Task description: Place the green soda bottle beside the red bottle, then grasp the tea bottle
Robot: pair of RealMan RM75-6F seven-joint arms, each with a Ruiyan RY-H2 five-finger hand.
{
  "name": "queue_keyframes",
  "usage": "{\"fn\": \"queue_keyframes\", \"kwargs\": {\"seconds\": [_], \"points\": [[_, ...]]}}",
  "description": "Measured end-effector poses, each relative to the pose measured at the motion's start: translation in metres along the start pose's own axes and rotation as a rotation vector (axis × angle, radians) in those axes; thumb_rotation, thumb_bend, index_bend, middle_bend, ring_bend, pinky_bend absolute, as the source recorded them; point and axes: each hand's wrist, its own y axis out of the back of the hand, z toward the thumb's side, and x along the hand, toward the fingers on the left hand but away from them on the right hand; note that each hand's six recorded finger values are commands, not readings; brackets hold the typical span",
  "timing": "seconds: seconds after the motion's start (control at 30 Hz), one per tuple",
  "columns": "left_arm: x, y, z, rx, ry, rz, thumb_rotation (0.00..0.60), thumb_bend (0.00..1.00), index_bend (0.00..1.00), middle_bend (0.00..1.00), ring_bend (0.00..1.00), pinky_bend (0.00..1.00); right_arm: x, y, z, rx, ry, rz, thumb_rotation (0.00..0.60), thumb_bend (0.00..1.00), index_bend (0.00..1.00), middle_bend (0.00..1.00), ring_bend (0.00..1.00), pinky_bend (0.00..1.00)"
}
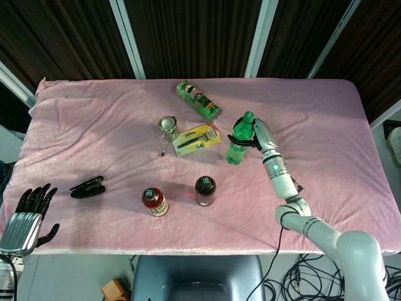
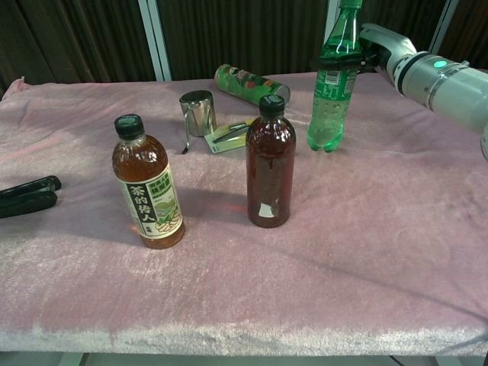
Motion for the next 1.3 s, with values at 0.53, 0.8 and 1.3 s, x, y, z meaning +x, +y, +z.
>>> {"fn": "queue_keyframes", "kwargs": {"seconds": [0.53, 0.8, 1.3], "points": [[0.003, -0.003, 0.006, 0.003, -0.019, -0.013, 0.6, 0.32, 0.0, 0.0, 0.0, 0.0, 0.108, 0.008, 0.01, 0.15, 0.162, 0.15, 0.6, 0.35, 0.98, 0.62, 0.57, 0.73], [0.005, -0.003, 0.007, 0.001, -0.023, -0.016, 0.6, 0.32, 0.0, 0.0, 0.0, 0.0, 0.112, -0.025, 0.014, 0.144, 0.207, 0.191, 0.6, 0.35, 0.98, 0.62, 0.57, 0.73], [0.003, -0.004, 0.006, -0.001, -0.025, -0.023, 0.6, 0.32, 0.0, 0.0, 0.0, 0.0, 0.109, -0.051, 0.02, 0.167, 0.261, 0.213, 0.6, 0.35, 0.98, 0.62, 0.57, 0.73]]}}
